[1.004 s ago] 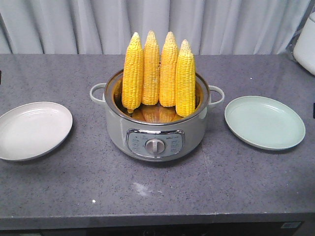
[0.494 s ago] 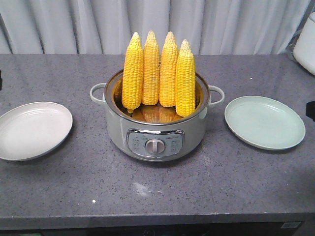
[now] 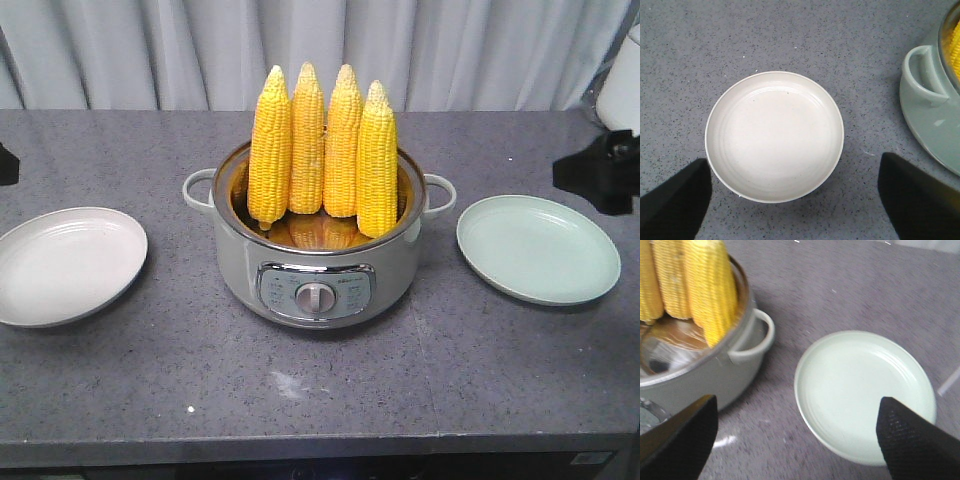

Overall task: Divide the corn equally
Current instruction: 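Reach the right gripper to the corn cob nearest the green plate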

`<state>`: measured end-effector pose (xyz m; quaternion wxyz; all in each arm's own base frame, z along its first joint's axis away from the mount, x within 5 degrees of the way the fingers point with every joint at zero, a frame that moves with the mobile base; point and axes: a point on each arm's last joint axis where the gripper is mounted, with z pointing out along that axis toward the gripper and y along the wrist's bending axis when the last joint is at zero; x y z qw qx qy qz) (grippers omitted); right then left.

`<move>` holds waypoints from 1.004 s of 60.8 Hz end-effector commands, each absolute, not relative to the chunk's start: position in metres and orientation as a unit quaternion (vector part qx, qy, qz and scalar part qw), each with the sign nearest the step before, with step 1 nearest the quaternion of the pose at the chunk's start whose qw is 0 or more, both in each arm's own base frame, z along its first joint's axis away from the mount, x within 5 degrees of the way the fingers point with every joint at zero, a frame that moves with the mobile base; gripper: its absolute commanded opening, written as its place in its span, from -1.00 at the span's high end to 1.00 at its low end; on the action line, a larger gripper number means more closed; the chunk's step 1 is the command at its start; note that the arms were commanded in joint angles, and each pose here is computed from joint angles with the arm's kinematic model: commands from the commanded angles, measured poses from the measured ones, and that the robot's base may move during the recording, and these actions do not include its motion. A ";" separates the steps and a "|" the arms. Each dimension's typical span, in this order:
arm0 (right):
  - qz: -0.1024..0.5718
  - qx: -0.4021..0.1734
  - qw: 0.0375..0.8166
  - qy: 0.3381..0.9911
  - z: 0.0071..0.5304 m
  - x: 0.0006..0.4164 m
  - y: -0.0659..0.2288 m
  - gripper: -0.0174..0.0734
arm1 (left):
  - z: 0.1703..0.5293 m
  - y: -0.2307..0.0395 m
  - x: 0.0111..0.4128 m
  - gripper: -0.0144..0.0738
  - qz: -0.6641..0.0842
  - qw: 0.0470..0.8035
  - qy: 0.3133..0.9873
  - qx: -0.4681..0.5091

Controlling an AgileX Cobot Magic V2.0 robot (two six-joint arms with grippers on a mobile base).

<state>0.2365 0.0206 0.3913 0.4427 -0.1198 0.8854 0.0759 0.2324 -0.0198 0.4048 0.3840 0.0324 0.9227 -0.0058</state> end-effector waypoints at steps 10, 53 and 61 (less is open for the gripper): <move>0.147 -0.195 0.471 0.848 0.414 0.302 0.038 -0.71 | 0.423 -0.021 0.231 -0.68 -0.015 0.434 0.900 0.028; 0.144 -0.309 0.445 0.828 0.393 0.409 0.126 -0.69 | 0.423 -0.021 0.231 -0.67 -0.015 0.434 0.900 0.028; 0.145 -0.306 0.446 0.828 0.384 0.416 0.131 -0.69 | 0.423 -0.021 0.231 -0.67 -0.015 0.434 0.900 0.028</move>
